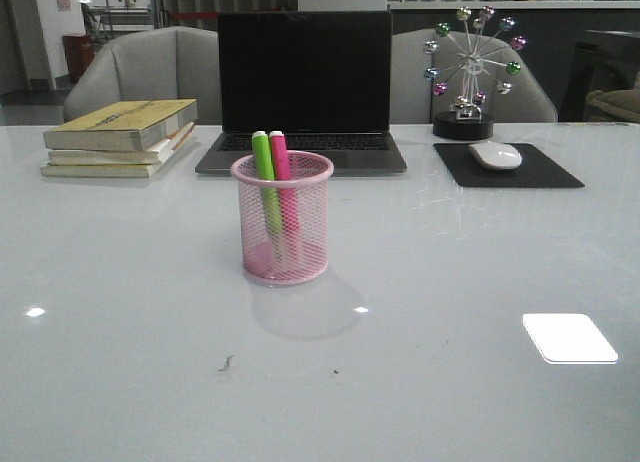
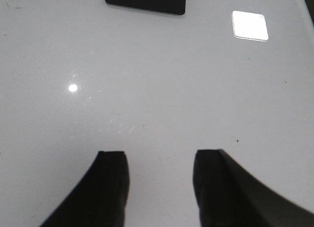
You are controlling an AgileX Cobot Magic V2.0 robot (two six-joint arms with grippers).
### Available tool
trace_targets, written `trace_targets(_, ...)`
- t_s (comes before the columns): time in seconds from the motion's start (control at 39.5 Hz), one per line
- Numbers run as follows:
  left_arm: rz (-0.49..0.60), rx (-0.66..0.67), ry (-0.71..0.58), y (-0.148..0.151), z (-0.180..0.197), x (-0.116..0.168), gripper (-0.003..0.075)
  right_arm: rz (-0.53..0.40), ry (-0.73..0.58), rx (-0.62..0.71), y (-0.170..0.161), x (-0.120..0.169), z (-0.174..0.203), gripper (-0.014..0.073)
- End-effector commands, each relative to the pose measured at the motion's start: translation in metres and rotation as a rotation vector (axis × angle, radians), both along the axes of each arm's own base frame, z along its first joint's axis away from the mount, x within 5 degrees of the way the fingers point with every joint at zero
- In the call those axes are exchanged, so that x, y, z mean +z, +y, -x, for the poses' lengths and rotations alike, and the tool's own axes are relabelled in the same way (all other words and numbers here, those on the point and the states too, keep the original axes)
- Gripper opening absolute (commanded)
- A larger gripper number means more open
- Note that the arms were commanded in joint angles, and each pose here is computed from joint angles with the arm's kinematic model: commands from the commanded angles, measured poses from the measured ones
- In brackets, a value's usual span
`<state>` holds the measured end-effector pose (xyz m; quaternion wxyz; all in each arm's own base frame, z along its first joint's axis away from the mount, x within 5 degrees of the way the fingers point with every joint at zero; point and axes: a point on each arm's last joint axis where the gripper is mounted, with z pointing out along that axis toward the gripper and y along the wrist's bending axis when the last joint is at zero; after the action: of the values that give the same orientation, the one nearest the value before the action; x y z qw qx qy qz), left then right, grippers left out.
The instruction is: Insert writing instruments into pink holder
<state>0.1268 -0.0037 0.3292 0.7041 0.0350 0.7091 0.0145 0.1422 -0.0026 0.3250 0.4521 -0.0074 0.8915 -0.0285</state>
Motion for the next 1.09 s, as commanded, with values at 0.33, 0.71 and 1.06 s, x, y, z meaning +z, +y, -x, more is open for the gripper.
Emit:
trace_targets(0.33, 0.006, 0.022, -0.118, 0.0022, 0.0015, 0.018, 0.0426, 0.016, -0.101, -0.001, -0.0014, 0.0148, -0.0029, 0.005)
trace_targets(0.71, 0.006, 0.022, -0.118, 0.0022, 0.0015, 0.018, 0.0426, 0.016, -0.1, -0.001, -0.0014, 0.0147, -0.0028, 0.005)
trace_targets(1.06, 0.006, 0.022, -0.118, 0.0022, 0.0015, 0.018, 0.0426, 0.01, -0.099, 0.0, -0.001, 0.0137, -0.0028, 0.005)
